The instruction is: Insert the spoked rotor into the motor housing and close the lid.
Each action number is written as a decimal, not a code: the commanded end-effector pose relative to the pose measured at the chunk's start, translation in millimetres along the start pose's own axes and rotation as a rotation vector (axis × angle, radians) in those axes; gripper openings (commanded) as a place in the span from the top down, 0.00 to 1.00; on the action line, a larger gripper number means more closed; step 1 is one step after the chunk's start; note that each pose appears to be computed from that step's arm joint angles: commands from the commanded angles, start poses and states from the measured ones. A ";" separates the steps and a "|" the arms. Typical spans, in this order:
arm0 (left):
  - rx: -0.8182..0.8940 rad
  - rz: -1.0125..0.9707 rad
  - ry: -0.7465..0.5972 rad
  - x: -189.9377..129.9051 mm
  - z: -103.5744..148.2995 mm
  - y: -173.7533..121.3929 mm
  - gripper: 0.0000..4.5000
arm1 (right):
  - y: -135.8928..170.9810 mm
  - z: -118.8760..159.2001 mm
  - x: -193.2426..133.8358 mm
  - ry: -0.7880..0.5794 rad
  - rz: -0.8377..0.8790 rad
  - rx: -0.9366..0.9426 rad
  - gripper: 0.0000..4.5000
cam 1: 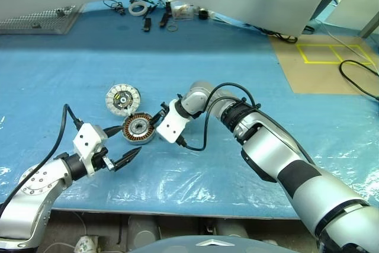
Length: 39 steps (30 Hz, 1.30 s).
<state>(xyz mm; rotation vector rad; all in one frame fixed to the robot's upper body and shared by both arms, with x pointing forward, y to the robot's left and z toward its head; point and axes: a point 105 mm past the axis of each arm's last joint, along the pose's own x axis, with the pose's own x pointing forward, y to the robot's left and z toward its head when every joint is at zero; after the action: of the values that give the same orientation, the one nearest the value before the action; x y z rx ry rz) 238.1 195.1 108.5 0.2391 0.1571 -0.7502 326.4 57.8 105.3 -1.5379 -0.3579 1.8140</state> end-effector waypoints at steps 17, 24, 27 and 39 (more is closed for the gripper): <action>0.037 -0.035 -0.036 6.1 9.5 -0.7 0.00 | -6.6 -2.2 -21.9 0.005 0.022 0.014 0.99; 0.051 -0.089 -0.044 16.6 11.9 4.0 0.00 | 5.9 11.4 -41.7 -0.083 0.098 0.134 0.99; 0.067 -0.101 -0.057 23.3 17.5 8.6 0.00 | 9.8 18.2 -43.2 -0.110 0.105 0.179 0.99; 0.081 -0.126 -0.045 19.4 19.1 6.7 0.00 | 19.9 40.8 -27.7 -0.195 0.188 0.388 0.99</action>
<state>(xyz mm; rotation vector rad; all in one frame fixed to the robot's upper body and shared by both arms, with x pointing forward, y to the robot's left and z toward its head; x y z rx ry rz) 261.7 184.6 112.5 0.2620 0.1385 -0.8766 291.7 29.2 117.3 -1.2029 0.0524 1.9887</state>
